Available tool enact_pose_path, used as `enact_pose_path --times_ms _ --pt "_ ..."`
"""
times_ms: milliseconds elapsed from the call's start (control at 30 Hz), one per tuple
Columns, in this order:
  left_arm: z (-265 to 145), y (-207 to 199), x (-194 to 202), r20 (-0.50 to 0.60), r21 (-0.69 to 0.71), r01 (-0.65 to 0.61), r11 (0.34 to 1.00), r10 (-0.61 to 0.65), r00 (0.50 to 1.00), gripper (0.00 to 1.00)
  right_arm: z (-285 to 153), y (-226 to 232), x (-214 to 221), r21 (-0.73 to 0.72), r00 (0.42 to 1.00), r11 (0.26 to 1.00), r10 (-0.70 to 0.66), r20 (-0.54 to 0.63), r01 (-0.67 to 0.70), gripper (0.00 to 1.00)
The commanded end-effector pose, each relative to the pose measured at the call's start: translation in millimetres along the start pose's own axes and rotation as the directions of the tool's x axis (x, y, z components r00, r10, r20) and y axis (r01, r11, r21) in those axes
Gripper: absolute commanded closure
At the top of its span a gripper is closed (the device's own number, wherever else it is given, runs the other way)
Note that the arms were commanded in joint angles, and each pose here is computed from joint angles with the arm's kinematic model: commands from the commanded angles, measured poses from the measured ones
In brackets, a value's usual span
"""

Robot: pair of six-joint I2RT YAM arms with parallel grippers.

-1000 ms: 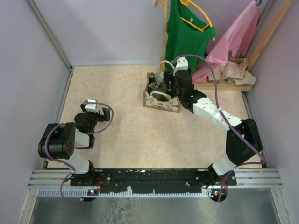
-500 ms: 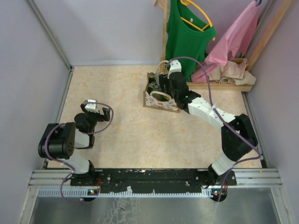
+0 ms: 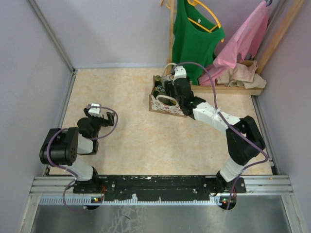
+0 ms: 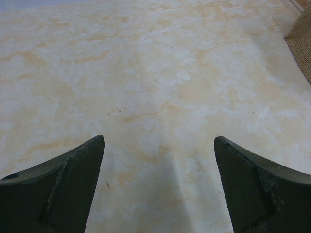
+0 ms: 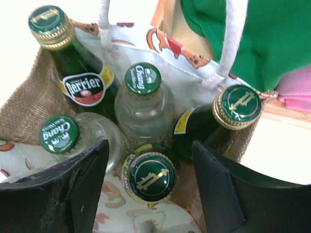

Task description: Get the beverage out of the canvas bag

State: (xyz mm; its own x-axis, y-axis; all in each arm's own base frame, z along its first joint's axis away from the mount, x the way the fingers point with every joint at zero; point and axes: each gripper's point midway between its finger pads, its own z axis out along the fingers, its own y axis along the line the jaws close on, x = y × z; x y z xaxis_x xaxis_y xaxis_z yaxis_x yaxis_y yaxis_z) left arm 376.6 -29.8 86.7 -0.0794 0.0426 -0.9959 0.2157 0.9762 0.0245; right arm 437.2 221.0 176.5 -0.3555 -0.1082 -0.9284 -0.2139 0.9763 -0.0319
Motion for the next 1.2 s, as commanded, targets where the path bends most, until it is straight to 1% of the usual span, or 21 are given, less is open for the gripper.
enact_pose_path --times_ms 0,133,167,233,267,300,367,400,433,633,667,933,1167 --pt "3.4 -1.3 -6.3 0.02 0.005 -0.01 1.0 0.01 1.0 0.0 1.1 -1.9 -7.0 0.031 0.999 0.999 0.023 0.046 -0.024 0.31" --pt "3.4 -1.3 -6.4 0.02 0.005 -0.01 1.0 0.01 1.0 0.0 1.8 -5.2 -5.5 0.05 0.999 0.998 0.02 0.049 -0.023 0.38" --pt "3.3 -0.8 -6.3 0.02 0.004 -0.01 1.0 0.01 1.0 0.0 1.6 -6.1 -6.5 0.054 0.998 0.998 0.02 0.053 -0.023 0.41" --pt "3.4 -0.8 -6.3 0.02 0.004 -0.01 1.0 0.01 1.0 0.0 1.5 -7.0 -9.8 0.061 0.998 0.998 0.017 0.062 -0.021 0.49" --pt "3.3 -1.2 -6.2 0.019 0.004 -0.011 1.0 0.01 1.0 0.0 8.3 -6.0 0.9 0.066 0.999 0.998 0.006 0.036 -0.008 0.56" --pt "3.3 -0.8 -6.2 0.019 0.003 -0.01 1.0 0.01 1.0 0.0 9.7 -5.9 1.8 0.068 0.999 0.998 0.004 0.033 -0.007 0.64" --pt "3.3 -1.1 -6.1 0.019 0.004 -0.01 1.0 0.01 1.0 0.0 9.4 -6.0 0.0 0.068 0.999 0.998 0.004 0.032 -0.006 0.84" --pt "3.2 -1.6 -5.7 0.018 0.006 -0.01 1.0 0.01 1.0 0.0 9.1 -5.6 -1.4 0.067 0.999 0.998 0.004 0.034 -0.006 0.96" --pt "3.2 -0.8 -6.0 0.019 0.003 -0.01 1.0 0.009 1.0 0.0 8.6 -5.3 -3.5 0.066 0.999 0.998 0.004 0.037 -0.006 1.0" --pt "3.2 -1.1 -6.2 0.019 0.004 -0.01 1.0 0.01 1.0 0.0 3.9 -3.6 -28.4 0.054 0.998 0.999 -0.008 0.069 0.004 1.0" --pt "3.1 -0.9 -6.2 0.019 0.003 -0.01 1.0 0.01 1.0 0.0 -3.7 -5.0 -45.0 0.051 0.995 0.999 -0.001 0.104 -0.004 1.0" --pt "3.3 -1.2 -6.0 0.019 0.004 -0.009 1.0 0.009 1.0 0.0 -31.2 -3.9 -129.9 0.021 0.963 1.0 0.009 0.268 -0.015 1.0" --pt "3.3 -0.8 -6.1 0.019 0.003 -0.01 1.0 0.01 1.0 0.0 -67.7 -2.3 -204.7 -0.032 0.902 0.999 0.045 0.429 -0.035 1.0"
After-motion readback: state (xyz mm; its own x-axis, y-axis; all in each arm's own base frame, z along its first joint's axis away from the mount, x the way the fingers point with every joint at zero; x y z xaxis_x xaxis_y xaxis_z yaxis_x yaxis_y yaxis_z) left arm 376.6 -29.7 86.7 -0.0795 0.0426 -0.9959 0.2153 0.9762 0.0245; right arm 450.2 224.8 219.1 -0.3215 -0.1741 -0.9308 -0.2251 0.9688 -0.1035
